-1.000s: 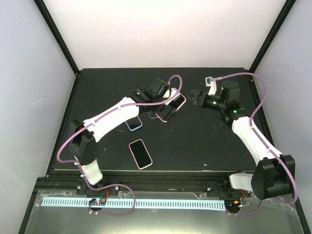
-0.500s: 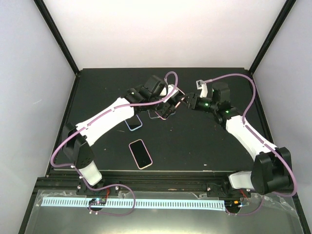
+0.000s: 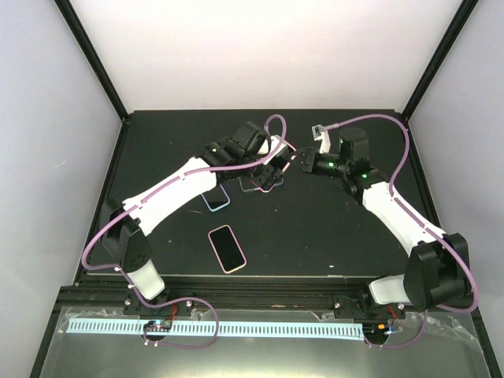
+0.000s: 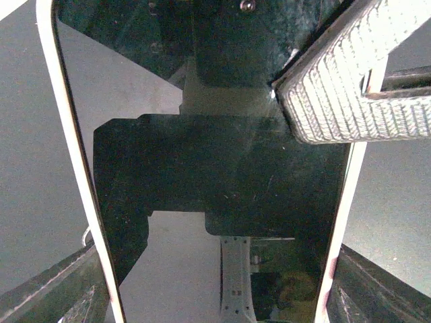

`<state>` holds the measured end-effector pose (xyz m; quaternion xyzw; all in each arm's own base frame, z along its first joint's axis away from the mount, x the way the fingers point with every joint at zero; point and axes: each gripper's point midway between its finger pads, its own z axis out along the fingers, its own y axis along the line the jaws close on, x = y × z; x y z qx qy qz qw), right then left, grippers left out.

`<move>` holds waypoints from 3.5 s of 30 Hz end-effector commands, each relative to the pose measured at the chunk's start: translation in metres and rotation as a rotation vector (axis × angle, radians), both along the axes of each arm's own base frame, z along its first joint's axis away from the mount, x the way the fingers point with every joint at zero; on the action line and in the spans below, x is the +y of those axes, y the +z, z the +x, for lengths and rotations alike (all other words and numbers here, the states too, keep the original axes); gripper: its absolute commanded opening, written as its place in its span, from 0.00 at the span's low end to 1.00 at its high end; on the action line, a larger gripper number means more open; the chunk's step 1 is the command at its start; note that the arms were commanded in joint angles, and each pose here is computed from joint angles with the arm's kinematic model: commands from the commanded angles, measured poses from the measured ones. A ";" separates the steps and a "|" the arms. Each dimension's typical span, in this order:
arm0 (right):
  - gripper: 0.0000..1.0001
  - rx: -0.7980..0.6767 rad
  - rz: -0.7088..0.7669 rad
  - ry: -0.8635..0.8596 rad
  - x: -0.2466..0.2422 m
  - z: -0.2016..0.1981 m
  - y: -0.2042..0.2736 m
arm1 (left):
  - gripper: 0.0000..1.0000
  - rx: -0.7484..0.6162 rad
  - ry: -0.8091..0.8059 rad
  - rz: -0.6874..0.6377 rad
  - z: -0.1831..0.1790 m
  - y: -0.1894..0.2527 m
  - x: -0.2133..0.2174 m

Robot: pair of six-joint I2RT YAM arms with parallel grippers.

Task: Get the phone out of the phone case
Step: Remove the phone case from the phone.

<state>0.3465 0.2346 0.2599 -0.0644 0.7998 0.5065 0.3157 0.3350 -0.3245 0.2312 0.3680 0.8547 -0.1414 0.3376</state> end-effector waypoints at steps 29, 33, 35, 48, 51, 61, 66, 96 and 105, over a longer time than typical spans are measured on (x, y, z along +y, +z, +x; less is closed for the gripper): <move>0.01 -0.541 0.106 0.551 0.003 -0.138 0.134 | 0.99 0.049 -0.598 -0.503 -0.151 0.113 0.040; 0.01 -0.530 0.123 0.579 0.005 -0.142 0.133 | 0.97 0.117 -0.617 -0.517 -0.153 0.108 0.030; 0.01 -0.527 0.127 0.591 0.006 -0.144 0.130 | 0.92 0.134 -0.624 -0.529 -0.152 0.108 0.025; 0.01 -0.529 0.129 0.631 0.010 -0.153 0.127 | 0.37 0.241 -0.705 -0.585 -0.158 0.100 0.006; 0.01 -0.532 0.122 0.630 0.009 -0.154 0.126 | 0.20 0.243 -0.722 -0.588 -0.161 0.099 0.007; 0.34 -0.531 0.099 0.640 0.006 -0.159 0.129 | 0.02 0.185 -0.770 -0.600 -0.171 0.102 0.018; 0.36 -0.507 0.123 0.648 0.003 -0.160 0.133 | 0.01 0.144 -0.834 -0.631 -0.183 0.107 0.025; 0.14 -0.449 0.090 0.591 0.005 -0.144 0.114 | 0.02 0.117 -0.985 -0.732 -0.210 0.137 0.033; 0.12 -0.416 0.076 0.573 0.007 -0.134 0.102 | 0.01 0.131 -1.025 -0.769 -0.218 0.150 0.033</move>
